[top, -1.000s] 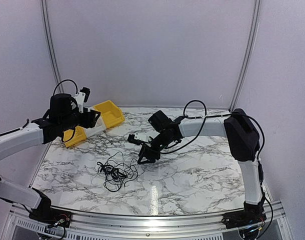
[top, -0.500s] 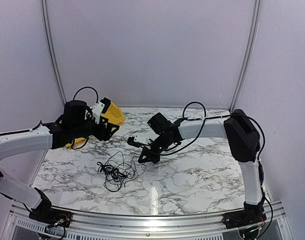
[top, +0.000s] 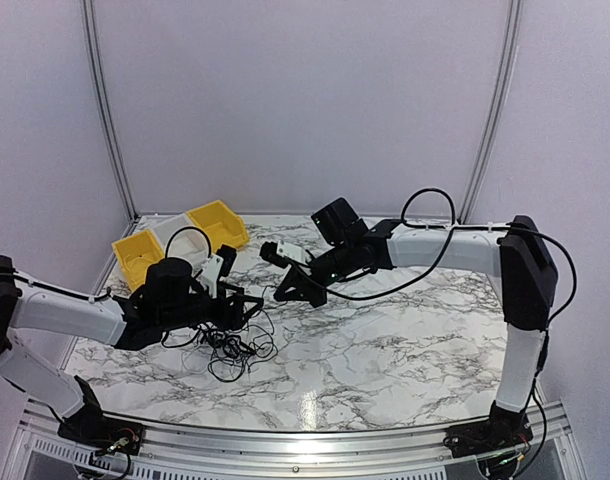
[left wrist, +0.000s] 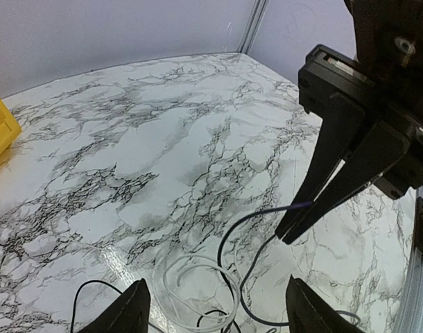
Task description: Untangle the cables
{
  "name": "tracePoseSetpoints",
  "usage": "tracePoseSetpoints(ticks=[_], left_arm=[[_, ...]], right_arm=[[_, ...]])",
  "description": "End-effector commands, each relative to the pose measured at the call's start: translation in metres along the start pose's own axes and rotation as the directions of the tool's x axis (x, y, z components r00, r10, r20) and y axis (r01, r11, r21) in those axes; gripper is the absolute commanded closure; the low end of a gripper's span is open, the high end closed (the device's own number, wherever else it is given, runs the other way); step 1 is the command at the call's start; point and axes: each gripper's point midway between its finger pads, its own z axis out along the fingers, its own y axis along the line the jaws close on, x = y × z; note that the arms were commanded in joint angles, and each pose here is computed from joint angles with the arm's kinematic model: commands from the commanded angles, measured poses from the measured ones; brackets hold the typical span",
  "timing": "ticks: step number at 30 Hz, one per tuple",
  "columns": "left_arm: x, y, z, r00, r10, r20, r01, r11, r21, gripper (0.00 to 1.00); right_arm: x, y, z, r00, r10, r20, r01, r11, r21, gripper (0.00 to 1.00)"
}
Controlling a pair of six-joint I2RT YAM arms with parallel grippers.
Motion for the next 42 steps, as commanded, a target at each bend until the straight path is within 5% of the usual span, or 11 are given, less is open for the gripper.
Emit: tracePoseSetpoints(ticks=[1, 14, 25, 32, 37, 42], left_arm=[[-0.029, -0.006, 0.005, 0.985, -0.072, 0.157, 0.068, 0.997, 0.033, 0.31], [0.000, 0.035, 0.052, 0.983, -0.135, 0.127, 0.154, 0.976, -0.157, 0.51], [0.043, 0.078, 0.045, 0.986, -0.157, 0.060, 0.168, 0.913, -0.371, 0.62], [0.050, 0.088, 0.047, 0.981, -0.185, 0.055, 0.192, 0.902, -0.388, 0.70], [0.037, 0.083, 0.034, 0.980, -0.179, 0.090, 0.200, 0.906, -0.373, 0.67], [-0.014, 0.063, -0.003, 0.974, -0.101, 0.205, 0.162, 0.938, -0.308, 0.51]], right_arm=[[-0.005, 0.006, 0.001, 1.000, 0.001, 0.026, -0.001, 1.000, -0.023, 1.00], [-0.025, 0.018, -0.015, 0.997, -0.026, 0.079, 0.030, 0.998, -0.049, 1.00], [-0.143, 0.071, -0.145, 0.926, -0.235, 0.296, 0.238, 0.971, 0.025, 1.00], [-0.202, 0.092, -0.205, 0.873, -0.311, 0.375, 0.306, 0.949, 0.073, 1.00], [-0.215, 0.089, -0.217, 0.858, -0.347, 0.379, 0.320, 0.938, 0.133, 1.00], [-0.193, 0.078, -0.197, 0.886, -0.328, 0.328, 0.299, 0.945, 0.134, 1.00]])
